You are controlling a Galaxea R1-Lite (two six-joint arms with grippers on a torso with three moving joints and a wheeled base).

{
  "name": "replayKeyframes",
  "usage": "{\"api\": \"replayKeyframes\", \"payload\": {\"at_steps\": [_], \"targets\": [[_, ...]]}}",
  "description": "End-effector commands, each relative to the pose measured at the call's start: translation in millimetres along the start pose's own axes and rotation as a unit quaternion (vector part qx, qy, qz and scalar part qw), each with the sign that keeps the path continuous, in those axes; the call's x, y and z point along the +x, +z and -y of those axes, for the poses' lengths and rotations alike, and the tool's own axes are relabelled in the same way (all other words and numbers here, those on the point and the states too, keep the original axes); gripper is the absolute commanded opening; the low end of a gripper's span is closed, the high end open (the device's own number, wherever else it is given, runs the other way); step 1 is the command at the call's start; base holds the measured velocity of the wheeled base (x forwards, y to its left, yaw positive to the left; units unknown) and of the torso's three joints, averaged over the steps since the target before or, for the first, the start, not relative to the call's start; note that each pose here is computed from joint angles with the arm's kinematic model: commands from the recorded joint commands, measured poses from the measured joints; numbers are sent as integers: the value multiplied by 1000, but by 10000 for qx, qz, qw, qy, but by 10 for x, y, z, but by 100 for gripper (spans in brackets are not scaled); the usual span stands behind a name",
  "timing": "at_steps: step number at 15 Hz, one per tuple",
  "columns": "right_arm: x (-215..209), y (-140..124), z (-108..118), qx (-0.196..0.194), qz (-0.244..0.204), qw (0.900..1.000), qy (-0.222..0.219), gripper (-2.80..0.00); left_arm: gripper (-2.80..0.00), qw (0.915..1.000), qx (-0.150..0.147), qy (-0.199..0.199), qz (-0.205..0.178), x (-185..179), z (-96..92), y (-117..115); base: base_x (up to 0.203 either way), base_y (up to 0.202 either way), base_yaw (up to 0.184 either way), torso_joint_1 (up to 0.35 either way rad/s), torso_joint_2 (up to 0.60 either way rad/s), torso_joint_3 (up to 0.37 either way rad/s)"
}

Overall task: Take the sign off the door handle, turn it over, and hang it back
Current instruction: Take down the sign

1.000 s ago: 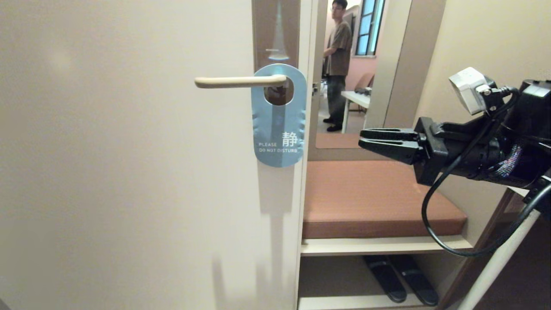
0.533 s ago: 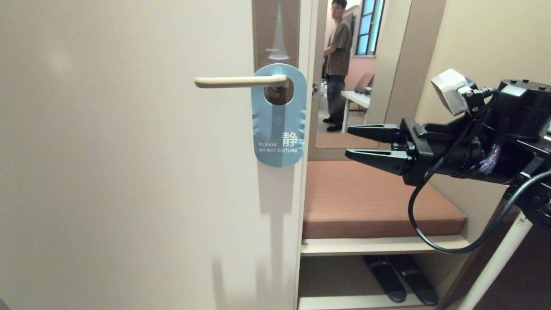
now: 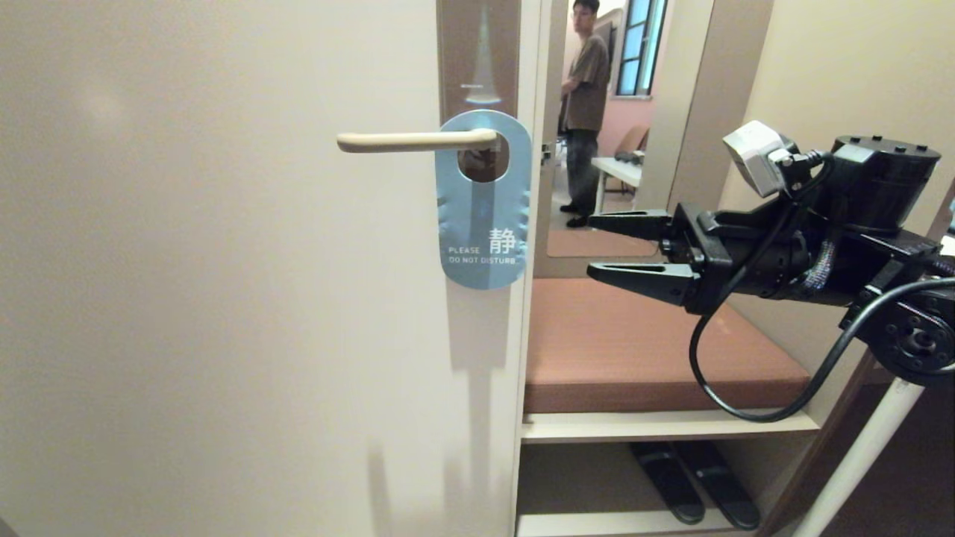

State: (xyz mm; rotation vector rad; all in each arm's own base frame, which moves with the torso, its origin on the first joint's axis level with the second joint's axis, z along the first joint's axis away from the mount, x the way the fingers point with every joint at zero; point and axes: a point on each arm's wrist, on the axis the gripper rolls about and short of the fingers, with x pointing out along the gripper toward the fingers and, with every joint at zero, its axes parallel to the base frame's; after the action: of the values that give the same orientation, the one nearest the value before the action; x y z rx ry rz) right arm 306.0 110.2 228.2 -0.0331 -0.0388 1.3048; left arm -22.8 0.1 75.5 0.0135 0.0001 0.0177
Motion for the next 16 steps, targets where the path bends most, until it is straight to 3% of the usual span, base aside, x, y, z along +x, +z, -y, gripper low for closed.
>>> {"api": "replayKeyframes", "payload": {"at_steps": [1, 9, 16], "targets": [[45, -22, 64, -13, 9, 10000, 61, 0, -280, 10000, 9, 4, 0, 0, 0, 0, 0, 0, 0, 0, 0, 0], [339, -6, 39, -92, 82, 9987, 494, 0, -280, 10000, 1, 4, 0, 0, 0, 0, 0, 0, 0, 0, 0, 0], [413, 29, 57, -180, 138, 9982, 551, 0, -280, 10000, 2, 4, 0, 0, 0, 0, 0, 0, 0, 0, 0, 0]]}}
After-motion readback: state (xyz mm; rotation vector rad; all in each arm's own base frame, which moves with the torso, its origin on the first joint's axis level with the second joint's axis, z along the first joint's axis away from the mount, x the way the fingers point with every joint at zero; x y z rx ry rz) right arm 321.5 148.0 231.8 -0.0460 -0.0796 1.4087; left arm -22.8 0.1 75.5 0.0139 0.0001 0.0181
